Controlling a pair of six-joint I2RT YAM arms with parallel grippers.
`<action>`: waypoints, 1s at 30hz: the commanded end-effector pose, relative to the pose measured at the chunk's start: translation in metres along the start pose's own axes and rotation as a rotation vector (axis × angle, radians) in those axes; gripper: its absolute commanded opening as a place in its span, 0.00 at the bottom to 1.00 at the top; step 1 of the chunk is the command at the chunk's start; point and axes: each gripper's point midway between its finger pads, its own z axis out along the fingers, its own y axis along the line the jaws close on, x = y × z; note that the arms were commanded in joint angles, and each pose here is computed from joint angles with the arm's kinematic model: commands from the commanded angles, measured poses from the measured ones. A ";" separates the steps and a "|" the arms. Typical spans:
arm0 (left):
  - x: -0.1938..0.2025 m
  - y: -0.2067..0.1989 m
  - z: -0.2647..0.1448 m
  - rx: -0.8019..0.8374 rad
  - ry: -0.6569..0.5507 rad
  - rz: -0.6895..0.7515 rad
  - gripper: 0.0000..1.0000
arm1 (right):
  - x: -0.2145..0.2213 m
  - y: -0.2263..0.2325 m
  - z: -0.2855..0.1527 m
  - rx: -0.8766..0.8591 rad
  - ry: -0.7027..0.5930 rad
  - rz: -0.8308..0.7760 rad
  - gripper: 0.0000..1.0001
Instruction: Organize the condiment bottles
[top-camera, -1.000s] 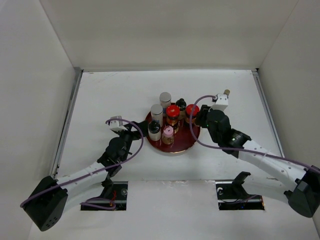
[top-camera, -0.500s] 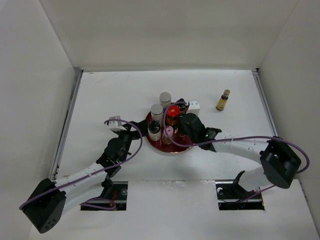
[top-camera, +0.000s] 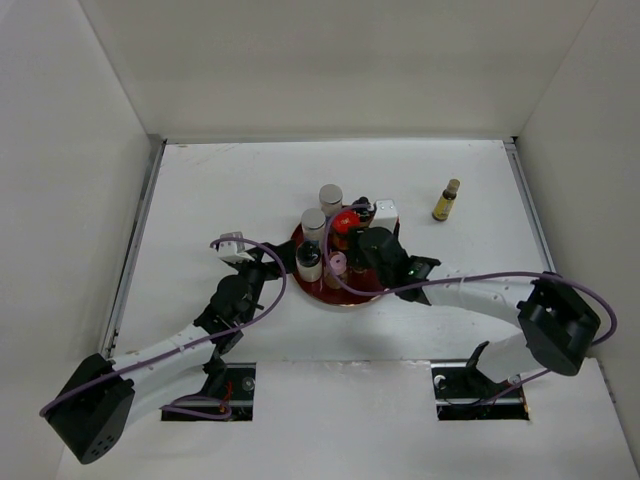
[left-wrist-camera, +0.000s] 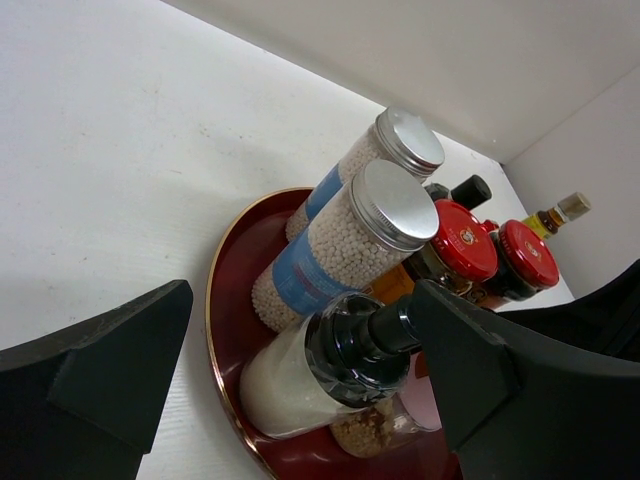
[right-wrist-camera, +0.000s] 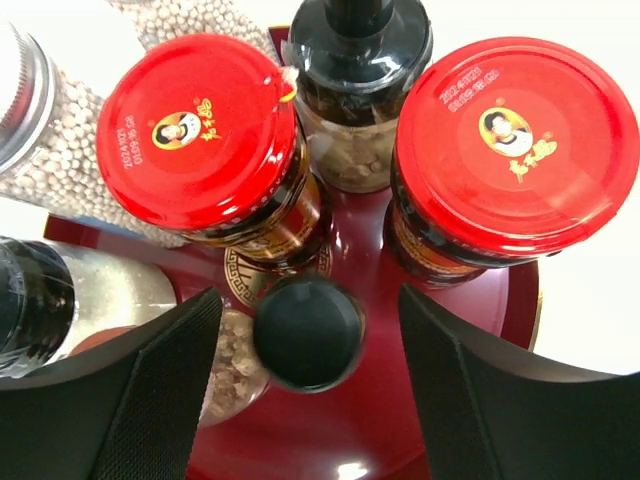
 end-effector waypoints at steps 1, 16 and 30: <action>-0.008 -0.006 -0.001 0.026 -0.030 -0.031 0.95 | -0.050 0.014 -0.017 -0.054 -0.127 0.067 0.76; -0.015 -0.004 -0.004 0.021 -0.050 -0.034 0.93 | -0.152 -0.208 -0.009 0.439 -0.312 0.241 0.59; -0.008 -0.003 -0.001 0.013 -0.030 -0.025 0.93 | -0.156 -0.255 0.054 0.502 -0.200 0.200 0.59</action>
